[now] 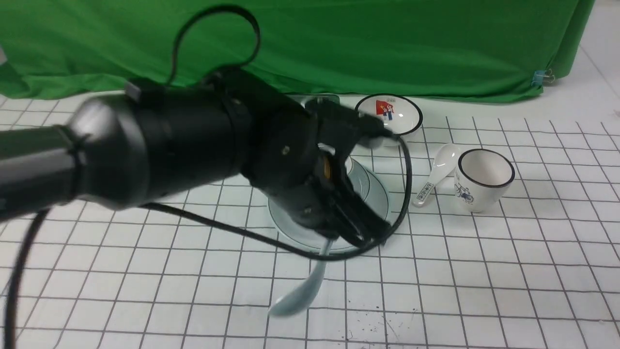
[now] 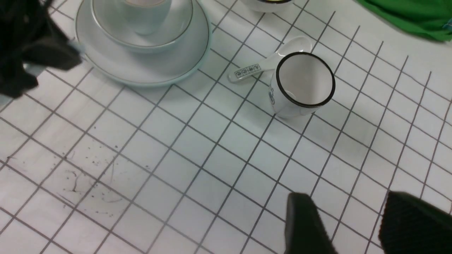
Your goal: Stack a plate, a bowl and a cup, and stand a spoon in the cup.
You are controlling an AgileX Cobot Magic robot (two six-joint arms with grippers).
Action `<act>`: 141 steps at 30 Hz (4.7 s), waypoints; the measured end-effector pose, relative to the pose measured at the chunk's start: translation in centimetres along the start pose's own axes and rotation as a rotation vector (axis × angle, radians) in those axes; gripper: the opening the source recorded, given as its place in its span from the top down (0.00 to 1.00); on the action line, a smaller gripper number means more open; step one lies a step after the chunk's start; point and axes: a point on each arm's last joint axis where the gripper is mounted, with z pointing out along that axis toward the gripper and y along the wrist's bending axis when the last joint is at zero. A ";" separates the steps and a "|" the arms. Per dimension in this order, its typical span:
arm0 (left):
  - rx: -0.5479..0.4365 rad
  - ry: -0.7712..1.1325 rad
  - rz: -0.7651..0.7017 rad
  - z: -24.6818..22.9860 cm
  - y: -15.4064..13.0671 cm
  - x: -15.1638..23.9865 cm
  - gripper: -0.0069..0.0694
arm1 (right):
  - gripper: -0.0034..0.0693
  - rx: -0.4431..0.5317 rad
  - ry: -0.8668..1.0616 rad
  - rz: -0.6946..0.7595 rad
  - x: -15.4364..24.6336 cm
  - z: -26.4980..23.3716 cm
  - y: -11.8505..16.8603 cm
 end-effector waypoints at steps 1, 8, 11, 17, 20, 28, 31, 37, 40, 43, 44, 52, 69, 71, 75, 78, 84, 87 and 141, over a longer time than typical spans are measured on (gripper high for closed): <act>-0.002 -0.015 0.005 -0.1 0.0 -0.2 0.92 | 0.48 0.000 -0.002 0.000 0.0 0.0 0.0; -0.023 -0.447 -0.096 -1.1 3.6 -4.3 0.92 | 0.49 0.002 -0.010 0.000 -0.1 0.0 0.0; -0.052 -0.554 -0.149 0.1 5.9 -5.0 0.92 | 0.49 0.003 -0.014 0.000 -0.1 0.0 0.0; -0.079 -0.676 -0.177 2.7 8.0 -5.5 0.92 | 0.49 0.006 -0.027 -0.001 -0.2 0.0 -0.1; -0.089 -0.685 -0.187 4.5 8.7 -5.1 0.92 | 0.49 0.009 -0.041 -0.002 -0.4 0.0 -0.1; -0.122 -0.632 -0.214 7.3 10.6 -4.0 0.91 | 0.49 0.011 -0.051 -0.003 -0.5 0.0 -0.1; -0.126 -0.634 -0.216 7.2 10.8 -4.0 0.83 | 0.49 0.011 -0.052 -0.003 -0.5 0.0 -0.1; -0.127 -0.571 -0.222 7.4 10.7 -3.5 0.59 | 0.49 0.012 -0.056 -0.003 -0.5 0.0 -0.1; -0.129 -0.528 -0.218 6.9 10.6 -3.4 0.49 | 0.49 0.012 -0.056 -0.003 -0.5 0.0 -0.1; -0.143 -0.486 -0.157 3.3 10.1 -3.8 0.38 | 0.51 0.012 -0.056 -0.003 -0.5 0.0 -0.1; -0.157 -0.482 -0.117 0.9 9.8 -4.2 0.38 | 0.53 0.012 -0.056 -0.003 -0.5 0.0 -0.1; -0.339 -0.281 0.019 -12.9 9.1 -1.5 0.64 | 0.73 0.015 -0.071 -0.003 -0.6 0.0 -0.1; -0.409 -0.442 -0.171 -20.6 7.5 18.1 0.96 | 0.87 0.054 -0.645 0.088 3.5 -5.7 1.2; -0.405 -0.499 -0.169 -20.8 6.9 19.8 0.96 | 0.87 0.071 -0.740 0.096 5.0 -6.4 1.5; -0.415 -0.592 -0.150 -21.1 6.2 21.7 0.96 | 0.87 0.098 -0.856 0.101 6.9 -6.8 2.0; -0.427 -0.638 -0.136 -21.7 6.0 22.2 0.95 | 0.87 0.102 -0.870 0.100 7.3 -6.8 2.1; -0.432 -0.646 -0.133 -21.8 5.9 22.3 0.95 | 0.85 0.102 -0.869 0.100 7.4 -6.7 2.1; -0.433 -0.647 -0.132 -21.8 6.0 22.3 0.95 | 0.83 0.101 -0.868 0.100 7.4 -6.6 2.1; -0.436 -0.649 -0.123 -21.8 6.0 22.2 0.95 | 0.94 0.423 -0.459 0.407 23.1 8.0 4.4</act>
